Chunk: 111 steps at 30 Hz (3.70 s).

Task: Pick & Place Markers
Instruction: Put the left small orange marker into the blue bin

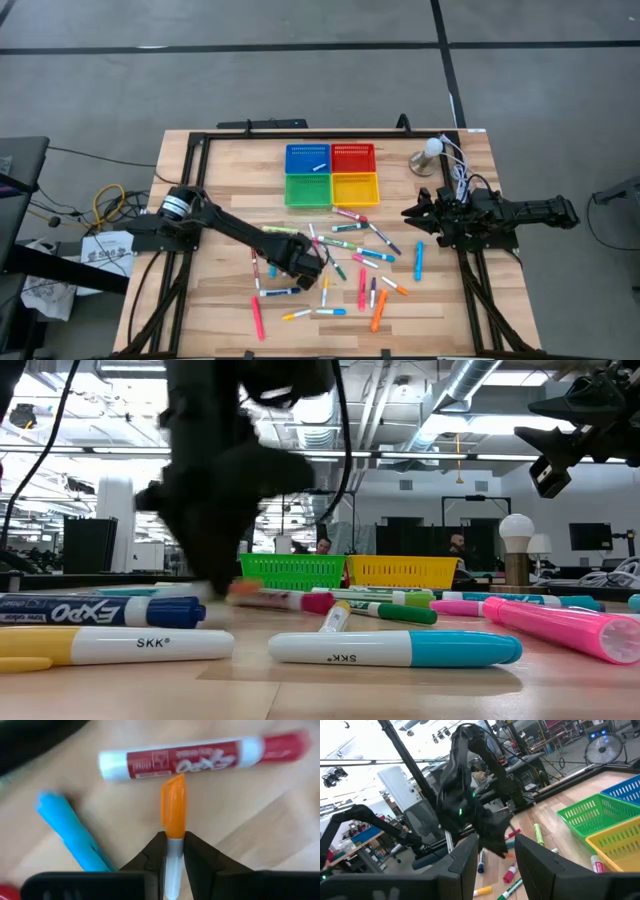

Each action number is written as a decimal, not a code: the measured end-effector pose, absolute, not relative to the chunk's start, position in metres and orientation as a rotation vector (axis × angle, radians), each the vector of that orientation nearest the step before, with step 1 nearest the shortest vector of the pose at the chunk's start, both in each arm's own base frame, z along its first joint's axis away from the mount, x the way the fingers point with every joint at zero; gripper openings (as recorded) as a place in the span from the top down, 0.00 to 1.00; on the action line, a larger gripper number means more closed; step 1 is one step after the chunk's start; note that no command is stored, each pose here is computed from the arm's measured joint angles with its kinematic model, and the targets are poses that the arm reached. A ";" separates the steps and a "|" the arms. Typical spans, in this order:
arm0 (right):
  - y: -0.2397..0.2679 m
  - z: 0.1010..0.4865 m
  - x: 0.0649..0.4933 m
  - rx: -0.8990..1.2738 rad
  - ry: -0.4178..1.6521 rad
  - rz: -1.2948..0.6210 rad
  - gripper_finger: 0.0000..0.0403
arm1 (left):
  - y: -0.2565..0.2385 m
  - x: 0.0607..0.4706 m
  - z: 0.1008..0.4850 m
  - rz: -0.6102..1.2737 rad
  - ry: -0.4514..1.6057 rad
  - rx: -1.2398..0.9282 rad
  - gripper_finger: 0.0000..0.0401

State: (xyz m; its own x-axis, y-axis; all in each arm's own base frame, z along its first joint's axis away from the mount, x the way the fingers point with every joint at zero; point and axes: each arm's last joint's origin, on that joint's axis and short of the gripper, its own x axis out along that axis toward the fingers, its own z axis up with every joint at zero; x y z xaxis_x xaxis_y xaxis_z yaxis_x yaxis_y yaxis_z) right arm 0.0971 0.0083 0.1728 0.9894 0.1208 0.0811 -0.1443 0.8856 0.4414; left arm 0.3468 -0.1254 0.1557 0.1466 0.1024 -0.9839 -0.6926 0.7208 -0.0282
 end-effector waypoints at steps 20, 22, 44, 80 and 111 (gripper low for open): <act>0.008 0.173 0.097 0.463 -0.052 0.138 0.70 | -0.035 0.274 0.344 0.580 0.691 -0.712 0.86; 0.008 0.173 0.097 0.463 -0.052 0.138 0.70 | -0.021 0.270 0.350 0.605 0.654 -0.683 0.85; 0.008 0.173 0.097 0.463 -0.053 0.137 0.70 | 0.132 0.319 0.321 0.702 0.652 -0.016 0.85; 0.008 0.173 0.097 0.464 -0.053 0.138 0.70 | 0.178 0.366 0.183 0.395 1.032 0.004 0.85; 0.008 0.173 0.097 0.464 -0.053 0.138 0.70 | 0.189 0.362 0.173 0.373 1.085 0.060 0.85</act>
State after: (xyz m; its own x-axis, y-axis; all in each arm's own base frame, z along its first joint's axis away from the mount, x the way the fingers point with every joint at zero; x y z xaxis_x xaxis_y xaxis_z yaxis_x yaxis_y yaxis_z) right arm 0.0970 0.0083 0.1729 0.9893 0.1208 0.0822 -0.1448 0.8853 0.4420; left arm 0.3615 0.1894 0.1731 0.4115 0.3252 -0.8514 -0.2667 0.9363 0.2287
